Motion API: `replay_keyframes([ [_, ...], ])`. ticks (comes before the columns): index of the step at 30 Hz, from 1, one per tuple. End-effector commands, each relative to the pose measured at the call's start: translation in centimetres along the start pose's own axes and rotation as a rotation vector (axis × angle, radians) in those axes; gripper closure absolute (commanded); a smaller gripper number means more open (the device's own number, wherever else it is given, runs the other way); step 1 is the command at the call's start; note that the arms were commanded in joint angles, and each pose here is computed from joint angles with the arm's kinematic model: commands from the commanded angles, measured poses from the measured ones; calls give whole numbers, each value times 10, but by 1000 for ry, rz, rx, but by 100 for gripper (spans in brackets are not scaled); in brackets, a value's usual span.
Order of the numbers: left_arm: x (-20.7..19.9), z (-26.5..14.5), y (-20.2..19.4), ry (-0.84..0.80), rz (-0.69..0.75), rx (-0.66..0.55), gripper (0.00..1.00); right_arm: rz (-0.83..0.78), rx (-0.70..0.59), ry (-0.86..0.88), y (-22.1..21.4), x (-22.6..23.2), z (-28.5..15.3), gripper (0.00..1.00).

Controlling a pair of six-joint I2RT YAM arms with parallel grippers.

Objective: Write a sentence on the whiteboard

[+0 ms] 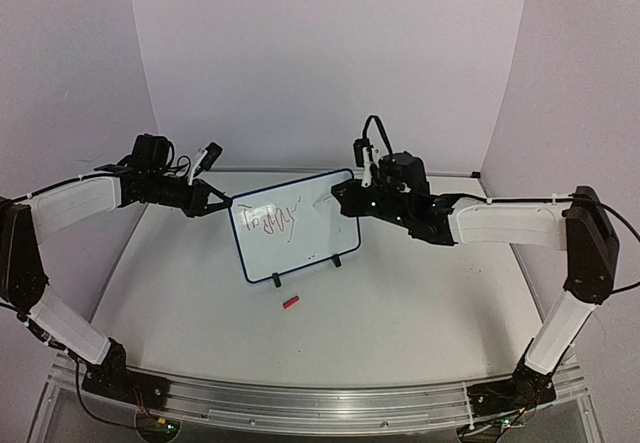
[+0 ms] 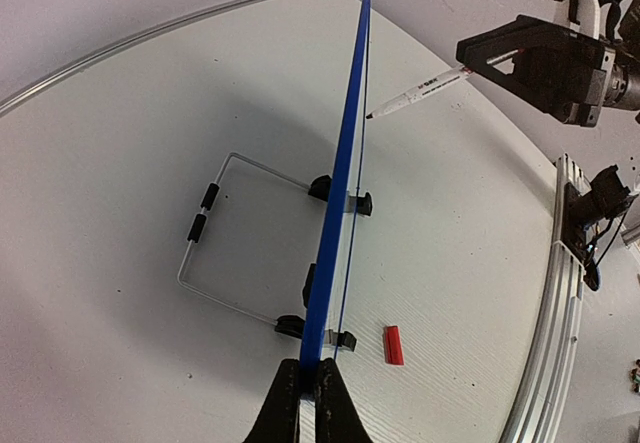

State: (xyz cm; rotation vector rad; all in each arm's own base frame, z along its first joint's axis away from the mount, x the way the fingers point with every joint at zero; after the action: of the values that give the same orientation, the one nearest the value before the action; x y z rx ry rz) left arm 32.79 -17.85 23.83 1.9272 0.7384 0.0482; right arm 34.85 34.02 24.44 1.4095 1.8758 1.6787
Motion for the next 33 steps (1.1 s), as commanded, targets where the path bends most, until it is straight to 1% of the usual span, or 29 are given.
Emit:
replay_keyframes([
  [1,-8,-9,14,4,47,-29,100,17,-58,5,17,3,6,100],
  [11,-8,-9,14,5,50,-28,100,2,-62,38,21,9,12,100],
  [18,-8,-9,14,5,50,-28,100,12,-6,52,3,6,20,100],
  [23,-8,-9,14,5,48,-28,100,12,16,30,-6,0,17,100],
  [29,-8,-9,13,4,49,-27,100,2,-17,-70,-3,-14,6,100],
  [33,-8,-9,13,4,48,-28,100,-7,-9,-79,-5,-15,5,100],
])
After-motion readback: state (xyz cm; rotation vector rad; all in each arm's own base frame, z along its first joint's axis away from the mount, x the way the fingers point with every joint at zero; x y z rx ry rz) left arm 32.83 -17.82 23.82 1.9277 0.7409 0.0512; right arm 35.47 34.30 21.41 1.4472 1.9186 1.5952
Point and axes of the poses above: each gripper's point midway between its finger pads, its own z axis out along the fingers, its own x axis along the line the jaws close on, y = z × x, the point moved 5 cm from there along -z, back along the fingers, and after that the axes turned 2 degrees about z, right-handed, at the moved point
